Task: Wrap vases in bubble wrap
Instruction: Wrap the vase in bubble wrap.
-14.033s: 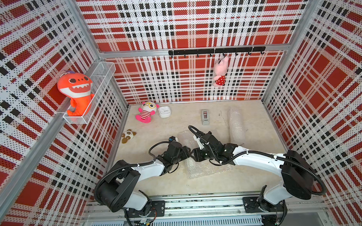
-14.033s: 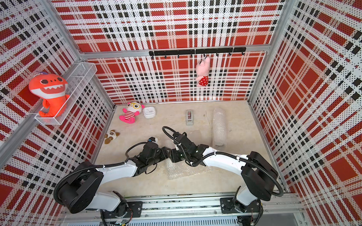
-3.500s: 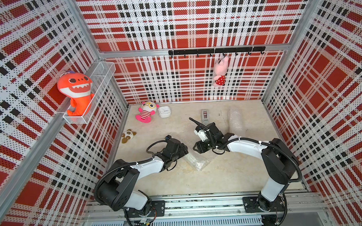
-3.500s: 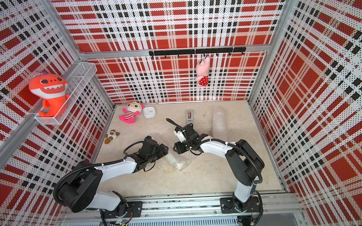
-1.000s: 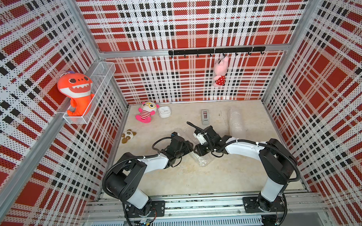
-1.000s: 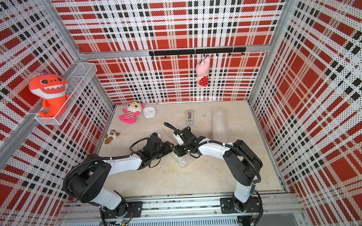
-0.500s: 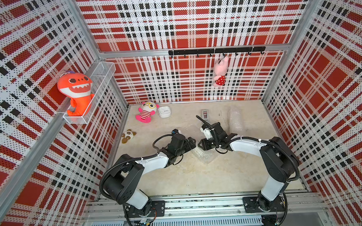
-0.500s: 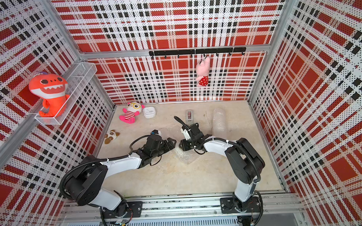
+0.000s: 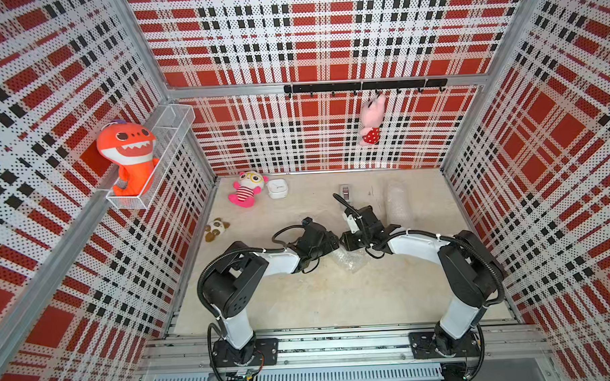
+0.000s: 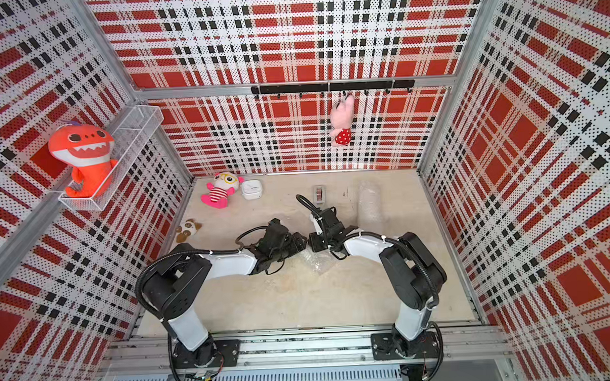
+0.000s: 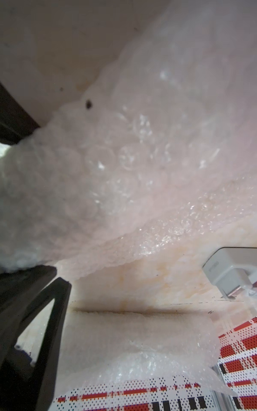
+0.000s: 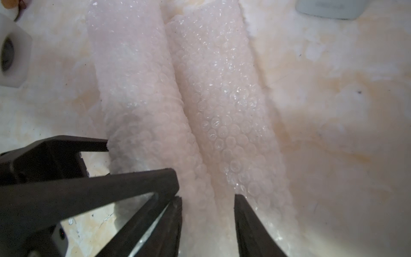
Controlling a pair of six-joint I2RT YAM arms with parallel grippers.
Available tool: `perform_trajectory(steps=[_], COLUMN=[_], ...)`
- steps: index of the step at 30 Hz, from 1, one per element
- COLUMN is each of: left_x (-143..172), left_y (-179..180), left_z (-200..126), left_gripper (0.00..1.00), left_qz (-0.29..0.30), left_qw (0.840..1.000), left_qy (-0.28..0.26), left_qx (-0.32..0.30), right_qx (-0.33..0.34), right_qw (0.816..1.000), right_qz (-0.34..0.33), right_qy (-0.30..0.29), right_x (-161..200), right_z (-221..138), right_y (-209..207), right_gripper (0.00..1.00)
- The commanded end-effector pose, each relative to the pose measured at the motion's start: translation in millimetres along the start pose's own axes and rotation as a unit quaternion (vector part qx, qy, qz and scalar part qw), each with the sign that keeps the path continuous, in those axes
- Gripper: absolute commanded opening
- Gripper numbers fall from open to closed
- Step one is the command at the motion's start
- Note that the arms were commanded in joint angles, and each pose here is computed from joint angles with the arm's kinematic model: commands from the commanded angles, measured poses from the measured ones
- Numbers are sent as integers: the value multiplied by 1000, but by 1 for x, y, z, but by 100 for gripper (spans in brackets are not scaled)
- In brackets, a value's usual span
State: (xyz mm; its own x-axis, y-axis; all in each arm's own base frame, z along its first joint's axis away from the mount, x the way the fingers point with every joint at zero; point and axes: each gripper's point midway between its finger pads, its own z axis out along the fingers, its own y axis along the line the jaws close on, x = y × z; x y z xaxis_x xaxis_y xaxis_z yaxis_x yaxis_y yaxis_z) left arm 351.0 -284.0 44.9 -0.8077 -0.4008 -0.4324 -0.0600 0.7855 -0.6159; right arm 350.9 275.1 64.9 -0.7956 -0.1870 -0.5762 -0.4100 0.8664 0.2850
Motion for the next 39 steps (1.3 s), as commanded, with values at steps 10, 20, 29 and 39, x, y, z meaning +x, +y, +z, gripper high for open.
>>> perform_trajectory(steps=[10,20,29,39], left_x=[34,73,87,78], left_y=[42,51,27,12], left_z=[-5,-32,-33,-36], left_gripper=[68,68,68,71], left_qz=[93,207,244,257], left_qw=[990,964,958,957], left_qy=[87,152,149,131], left_qx=[-52,-69,-10,10], right_qx=[-36,-13,-43,-41], right_qw=[999,995,990,992], right_qz=[-11,80,132,122], right_qy=[23,51,-4,17], right_x=[-1,22,-11,-11], right_z=[-32,-35,-34,-5], right_y=[18,3,7,9], right_gripper=[55,75,68,66])
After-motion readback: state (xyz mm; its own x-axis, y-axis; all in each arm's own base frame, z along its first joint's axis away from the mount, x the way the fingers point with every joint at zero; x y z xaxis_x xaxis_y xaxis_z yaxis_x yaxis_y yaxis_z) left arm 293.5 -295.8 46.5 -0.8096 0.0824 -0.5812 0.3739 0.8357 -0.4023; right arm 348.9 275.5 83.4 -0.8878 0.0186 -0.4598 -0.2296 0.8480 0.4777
